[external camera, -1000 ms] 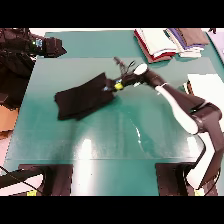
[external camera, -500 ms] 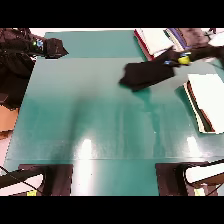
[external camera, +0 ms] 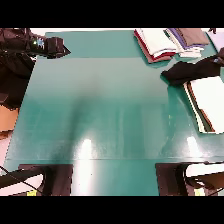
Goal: Fold the shirts.
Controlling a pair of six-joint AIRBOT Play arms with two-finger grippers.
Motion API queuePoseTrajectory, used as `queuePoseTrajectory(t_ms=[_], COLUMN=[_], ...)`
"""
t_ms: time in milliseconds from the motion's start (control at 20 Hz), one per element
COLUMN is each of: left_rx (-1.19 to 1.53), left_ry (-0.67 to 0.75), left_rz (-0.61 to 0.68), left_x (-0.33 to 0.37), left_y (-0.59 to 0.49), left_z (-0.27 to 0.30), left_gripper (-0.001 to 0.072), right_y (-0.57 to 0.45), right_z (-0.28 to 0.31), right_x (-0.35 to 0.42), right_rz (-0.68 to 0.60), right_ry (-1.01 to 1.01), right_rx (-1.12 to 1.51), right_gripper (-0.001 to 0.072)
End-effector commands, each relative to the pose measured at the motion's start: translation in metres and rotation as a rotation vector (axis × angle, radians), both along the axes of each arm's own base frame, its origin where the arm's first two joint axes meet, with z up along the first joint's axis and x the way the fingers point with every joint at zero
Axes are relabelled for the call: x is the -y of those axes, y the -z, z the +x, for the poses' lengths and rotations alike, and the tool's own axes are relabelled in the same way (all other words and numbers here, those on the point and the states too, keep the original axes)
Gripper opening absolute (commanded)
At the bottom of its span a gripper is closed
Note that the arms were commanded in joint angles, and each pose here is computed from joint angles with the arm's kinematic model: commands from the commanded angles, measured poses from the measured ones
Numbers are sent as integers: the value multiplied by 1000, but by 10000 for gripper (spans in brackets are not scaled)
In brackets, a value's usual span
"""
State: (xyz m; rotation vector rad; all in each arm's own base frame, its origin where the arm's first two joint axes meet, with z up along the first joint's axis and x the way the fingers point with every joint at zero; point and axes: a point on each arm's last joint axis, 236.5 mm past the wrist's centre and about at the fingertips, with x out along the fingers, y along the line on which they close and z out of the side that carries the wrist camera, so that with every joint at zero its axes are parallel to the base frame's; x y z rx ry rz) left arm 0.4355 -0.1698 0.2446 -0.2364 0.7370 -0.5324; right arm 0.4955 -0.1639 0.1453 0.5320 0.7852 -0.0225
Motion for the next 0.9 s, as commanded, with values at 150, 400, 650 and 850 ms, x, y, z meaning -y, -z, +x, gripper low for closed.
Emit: queuePoseTrajectory(t_ms=[150,400,650,850], left_rx=[-11,-13,-40,-42], left_ry=[-3,-1,14,22], left_rz=[-15,-14,-2,5], left_x=[2,2,2,3], left_y=[0,0,6,7], left_z=[-1,-1,-7,-8], left_gripper=[24,24,24,24], right_y=[-100,-152,-152,-109], right_z=[18,1,-31,-68], right_x=[38,51,49,51], right_rz=[-136,-210,-215,-185], right_ry=[86,112,79,52], right_rx=[267,350,279,86], right_gripper=[24,24,25,24])
